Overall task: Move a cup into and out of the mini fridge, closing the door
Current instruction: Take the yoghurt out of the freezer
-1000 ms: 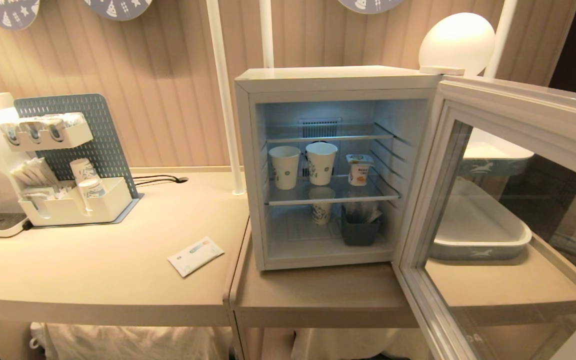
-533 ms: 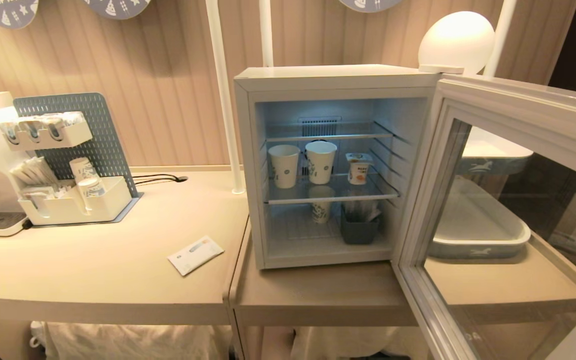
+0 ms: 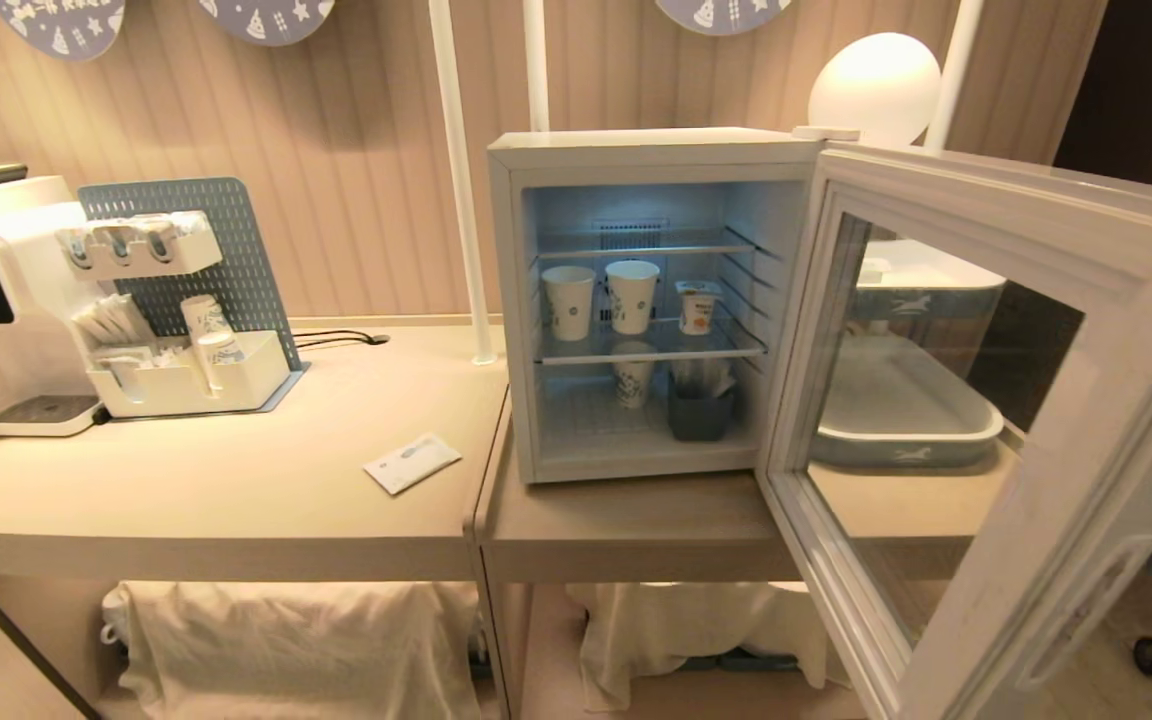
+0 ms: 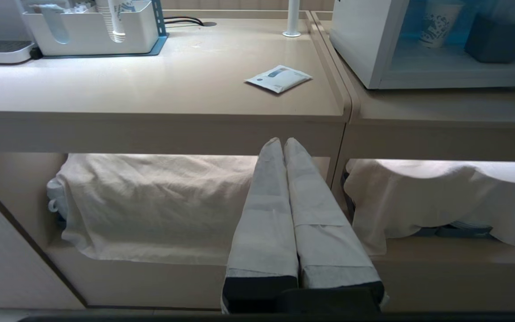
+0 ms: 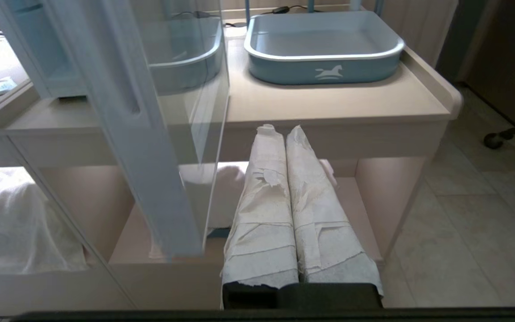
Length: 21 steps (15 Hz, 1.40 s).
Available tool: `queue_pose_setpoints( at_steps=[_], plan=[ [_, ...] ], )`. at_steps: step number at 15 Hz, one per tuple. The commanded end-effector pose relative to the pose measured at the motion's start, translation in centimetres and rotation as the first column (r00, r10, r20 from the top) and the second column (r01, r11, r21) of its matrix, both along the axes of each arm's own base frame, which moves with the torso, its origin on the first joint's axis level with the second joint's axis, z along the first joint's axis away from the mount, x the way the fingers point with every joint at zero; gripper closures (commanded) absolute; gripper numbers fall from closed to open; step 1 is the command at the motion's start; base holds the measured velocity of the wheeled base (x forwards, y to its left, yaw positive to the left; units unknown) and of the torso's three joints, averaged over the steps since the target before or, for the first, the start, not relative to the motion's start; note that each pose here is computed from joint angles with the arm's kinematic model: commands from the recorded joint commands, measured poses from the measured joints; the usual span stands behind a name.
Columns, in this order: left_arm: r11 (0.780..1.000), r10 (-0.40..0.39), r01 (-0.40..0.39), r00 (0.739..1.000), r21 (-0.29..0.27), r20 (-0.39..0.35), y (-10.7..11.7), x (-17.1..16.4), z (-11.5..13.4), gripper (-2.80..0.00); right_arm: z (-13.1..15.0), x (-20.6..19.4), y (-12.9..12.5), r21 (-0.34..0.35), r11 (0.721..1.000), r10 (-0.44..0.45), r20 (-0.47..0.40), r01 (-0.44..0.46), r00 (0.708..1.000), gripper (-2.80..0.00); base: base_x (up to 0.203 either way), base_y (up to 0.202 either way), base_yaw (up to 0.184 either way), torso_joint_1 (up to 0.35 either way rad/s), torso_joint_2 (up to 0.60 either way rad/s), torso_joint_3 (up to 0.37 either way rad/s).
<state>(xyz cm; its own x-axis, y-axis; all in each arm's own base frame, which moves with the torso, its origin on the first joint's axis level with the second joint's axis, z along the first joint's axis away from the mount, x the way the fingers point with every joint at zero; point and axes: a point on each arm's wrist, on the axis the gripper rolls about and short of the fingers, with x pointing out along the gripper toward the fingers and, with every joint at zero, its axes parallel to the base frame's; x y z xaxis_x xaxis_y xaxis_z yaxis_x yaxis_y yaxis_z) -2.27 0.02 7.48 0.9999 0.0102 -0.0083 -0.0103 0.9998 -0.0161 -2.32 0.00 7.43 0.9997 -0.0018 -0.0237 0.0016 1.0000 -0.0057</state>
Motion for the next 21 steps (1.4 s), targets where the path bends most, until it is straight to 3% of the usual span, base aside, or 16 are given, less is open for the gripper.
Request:
queue_pose_setpoints(
  at_steps=[1, 4, 9, 21],
  plan=[
    [1.0, 0.001, -0.001, 1.0, -0.001, -0.001, 0.0, 0.01, -0.04, 0.0, 0.01, 0.01, 0.0, 0.0, 1.0, 0.0, -0.001, 0.0, 1.0, 0.0, -0.197, 0.0, 0.002, 0.002, 0.01, 0.0],
    [1.0, 0.001, -0.001, 1.0, 0.001, -0.001, 0.0, 0.01, -0.04, 0.0, 0.01, 0.01, 0.0, 0.0, 1.0, 0.0, -0.001, 0.0, 1.0, 0.0, -0.165, 0.0, 0.001, 0.002, 0.0, 0.001],
    [1.0, 0.001, -0.001, 1.0, -0.002, -0.001, 0.0, 0.01, -0.04, 0.0, 0.01, 0.01, 0.0, 0.001, 1.0, 0.0, -0.001, 0.0, 1.0, 0.0, -0.001, 0.022, 0.002, 0.0, 0.0, 0.001],
    [1.0, 0.001, -0.001, 1.0, -0.004, -0.001, 0.0, 0.01, -0.04, 0.0, 0.01, 0.01, 0.0, 0.003, 1.0, 0.0, -0.001, 0.0, 1.0, 0.0, 0.0, 0.19, -0.002, 0.001, 0.0, 0.002]
  ],
)
